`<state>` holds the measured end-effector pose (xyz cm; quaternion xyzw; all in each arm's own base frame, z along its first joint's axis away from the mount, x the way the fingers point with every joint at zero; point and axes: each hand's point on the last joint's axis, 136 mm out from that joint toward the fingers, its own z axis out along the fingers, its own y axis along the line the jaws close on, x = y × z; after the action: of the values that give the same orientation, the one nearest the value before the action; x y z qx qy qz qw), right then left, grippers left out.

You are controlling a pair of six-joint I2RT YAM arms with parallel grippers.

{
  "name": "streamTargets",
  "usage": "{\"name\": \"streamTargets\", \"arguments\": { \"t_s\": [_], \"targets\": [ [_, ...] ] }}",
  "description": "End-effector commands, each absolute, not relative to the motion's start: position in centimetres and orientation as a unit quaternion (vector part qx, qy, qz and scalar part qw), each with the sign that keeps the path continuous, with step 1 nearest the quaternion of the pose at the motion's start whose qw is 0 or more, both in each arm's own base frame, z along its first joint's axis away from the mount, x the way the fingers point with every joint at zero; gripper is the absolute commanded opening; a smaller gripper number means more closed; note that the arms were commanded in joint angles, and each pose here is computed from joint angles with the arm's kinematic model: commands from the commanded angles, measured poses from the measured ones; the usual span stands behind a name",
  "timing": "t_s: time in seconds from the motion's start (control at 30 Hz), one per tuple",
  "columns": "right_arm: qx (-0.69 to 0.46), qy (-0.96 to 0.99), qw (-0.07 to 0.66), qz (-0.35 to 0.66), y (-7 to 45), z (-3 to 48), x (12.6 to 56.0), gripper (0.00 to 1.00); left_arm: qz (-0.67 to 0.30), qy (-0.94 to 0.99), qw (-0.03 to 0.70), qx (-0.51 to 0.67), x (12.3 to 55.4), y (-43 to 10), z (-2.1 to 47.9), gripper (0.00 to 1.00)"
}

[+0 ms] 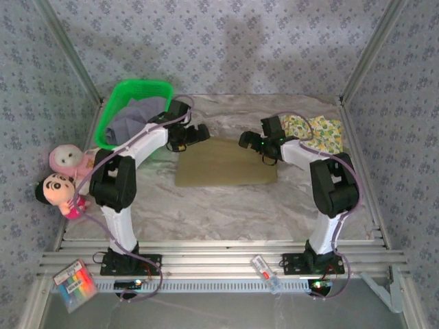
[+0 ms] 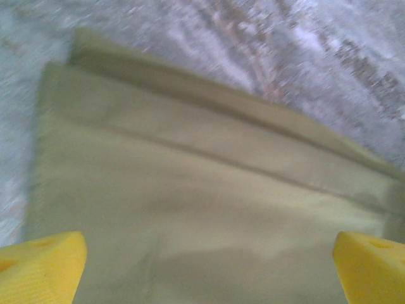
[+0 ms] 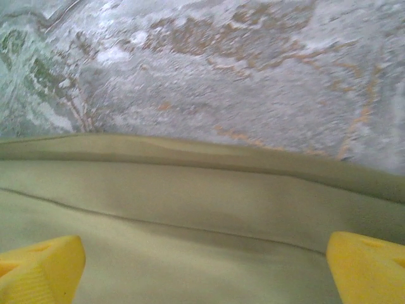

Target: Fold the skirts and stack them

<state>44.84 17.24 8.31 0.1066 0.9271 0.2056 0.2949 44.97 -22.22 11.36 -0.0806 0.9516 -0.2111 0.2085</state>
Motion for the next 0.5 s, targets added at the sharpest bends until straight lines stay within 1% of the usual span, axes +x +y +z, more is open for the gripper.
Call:
{"name": "streamTargets", "arguments": {
  "t_s": [0.0,0.13,0.27,0.4,0.47],
  "targets": [
    [0.127,0.929,0.279,0.209,16.1,7.2,44.9,1.0,-0.238,0.951,0.185,-0.066,46.8,-24.7,9.4,1.0],
    [0.137,0.936,0.249,0.21,15.7,5.1,45.0,1.0,-0.242,0.953,0.169,-0.061,49.2,-26.1,6.9,1.0],
    [0.193,0.944,0.215,0.158,12.7,2.0,44.2,1.0,-0.187,0.966,0.159,-0.081,50.4,-24.5,3.4,1.0],
    [0.189,0.94,0.218,0.183,12.4,1.4,44.6,1.0,-0.154,0.974,0.139,-0.091,49.9,-22.9,0.6,1.0],
    [0.179,0.935,0.233,0.199,12.8,2.3,44.8,1.0,-0.146,0.976,0.137,-0.084,49.7,-22.6,0.8,1.0]
  ]
}}
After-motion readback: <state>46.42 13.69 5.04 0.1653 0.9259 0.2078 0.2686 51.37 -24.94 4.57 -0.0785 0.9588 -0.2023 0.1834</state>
